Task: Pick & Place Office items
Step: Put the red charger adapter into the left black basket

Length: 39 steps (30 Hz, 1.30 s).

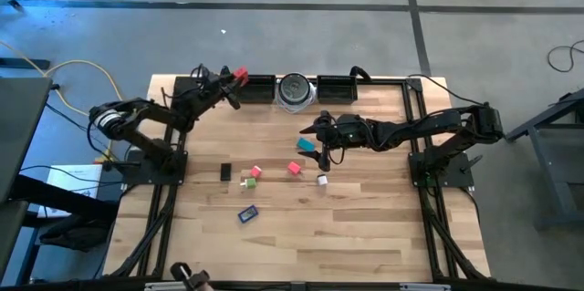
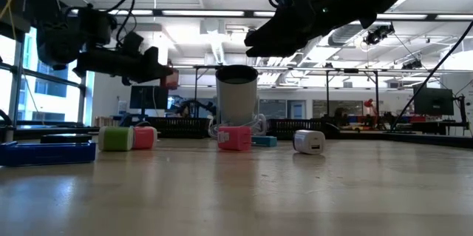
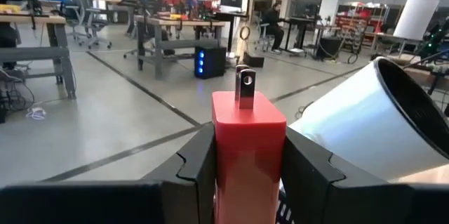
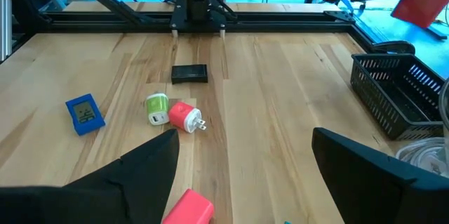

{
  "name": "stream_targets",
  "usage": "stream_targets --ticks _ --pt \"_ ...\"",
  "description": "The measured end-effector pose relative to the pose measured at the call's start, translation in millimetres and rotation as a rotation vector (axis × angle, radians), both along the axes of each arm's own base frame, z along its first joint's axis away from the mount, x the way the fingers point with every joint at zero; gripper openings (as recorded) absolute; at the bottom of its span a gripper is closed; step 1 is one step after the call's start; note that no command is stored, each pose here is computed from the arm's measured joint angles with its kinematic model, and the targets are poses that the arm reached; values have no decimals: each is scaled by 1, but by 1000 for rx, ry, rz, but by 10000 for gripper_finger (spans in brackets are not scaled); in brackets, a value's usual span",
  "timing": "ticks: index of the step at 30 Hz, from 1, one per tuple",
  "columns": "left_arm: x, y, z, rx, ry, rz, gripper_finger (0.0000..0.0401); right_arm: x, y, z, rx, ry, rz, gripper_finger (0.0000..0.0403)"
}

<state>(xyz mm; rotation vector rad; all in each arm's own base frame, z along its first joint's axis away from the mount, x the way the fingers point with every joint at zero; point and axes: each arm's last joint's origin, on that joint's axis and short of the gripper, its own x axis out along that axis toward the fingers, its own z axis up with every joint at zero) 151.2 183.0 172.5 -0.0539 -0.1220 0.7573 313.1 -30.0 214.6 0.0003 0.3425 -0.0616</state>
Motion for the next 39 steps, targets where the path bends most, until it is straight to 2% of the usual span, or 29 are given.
stream_targets --ticks 9,22,29,39 --pt "12 11 -16 -67 40 -13 116 0 -1 0 -7 0 0 313" --pt "21 15 -29 -154 5 -21 116 0 -1 0 -7 1 -2 313" --pt "29 10 -38 -175 36 56 116 0 -1 0 -6 1 2 313" --pt "30 10 -40 -186 30 91 116 0 -1 0 0 0 18 313"
